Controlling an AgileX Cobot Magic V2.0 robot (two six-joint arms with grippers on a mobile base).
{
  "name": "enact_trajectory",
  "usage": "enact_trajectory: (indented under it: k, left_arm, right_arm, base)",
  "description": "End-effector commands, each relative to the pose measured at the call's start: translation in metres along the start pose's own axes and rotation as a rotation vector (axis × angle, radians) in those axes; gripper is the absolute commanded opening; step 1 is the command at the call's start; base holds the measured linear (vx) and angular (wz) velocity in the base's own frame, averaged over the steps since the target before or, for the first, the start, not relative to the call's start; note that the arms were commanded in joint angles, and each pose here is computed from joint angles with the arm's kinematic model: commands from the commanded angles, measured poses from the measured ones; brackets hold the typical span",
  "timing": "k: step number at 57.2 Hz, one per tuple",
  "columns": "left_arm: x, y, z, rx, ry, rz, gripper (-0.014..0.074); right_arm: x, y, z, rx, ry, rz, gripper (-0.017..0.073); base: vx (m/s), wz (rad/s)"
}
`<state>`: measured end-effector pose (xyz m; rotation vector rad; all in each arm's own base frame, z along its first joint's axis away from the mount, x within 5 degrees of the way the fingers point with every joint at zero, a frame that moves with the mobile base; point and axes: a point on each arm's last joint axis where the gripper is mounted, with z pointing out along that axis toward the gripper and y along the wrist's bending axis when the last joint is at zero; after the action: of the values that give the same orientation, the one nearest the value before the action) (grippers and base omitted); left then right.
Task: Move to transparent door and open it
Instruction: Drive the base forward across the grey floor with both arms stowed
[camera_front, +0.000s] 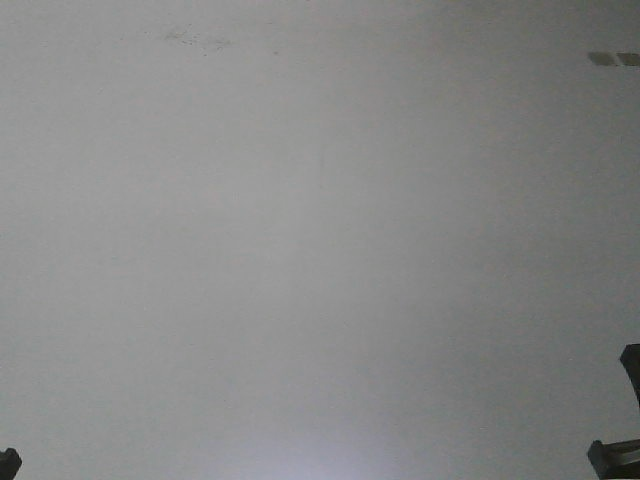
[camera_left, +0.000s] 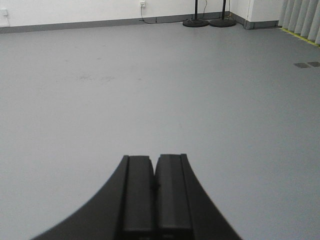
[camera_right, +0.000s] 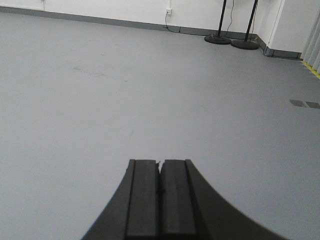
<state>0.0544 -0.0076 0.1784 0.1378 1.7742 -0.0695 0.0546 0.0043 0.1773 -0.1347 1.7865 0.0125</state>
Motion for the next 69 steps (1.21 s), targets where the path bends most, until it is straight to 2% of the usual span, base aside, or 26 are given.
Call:
enact_trajectory:
  k: [1,69]
  left_arm:
    - [-0.0049,0.0003,-0.0005,-0.001,-0.083,-0.010,-0.0003]
    - [-0.0049,0.0003,-0.0005,-0.001,-0.083,-0.010,-0.0003]
  right_arm:
    - [-0.0071,-0.0004,-0.0011,0.007,-0.095,-0.010,-0.0001]
    - [-0.0071,-0.0004,-0.0011,0.007,-0.095,-0.010,-0.0001]
  base:
    - [0.00,0.00]
    - [0.03,0.01]
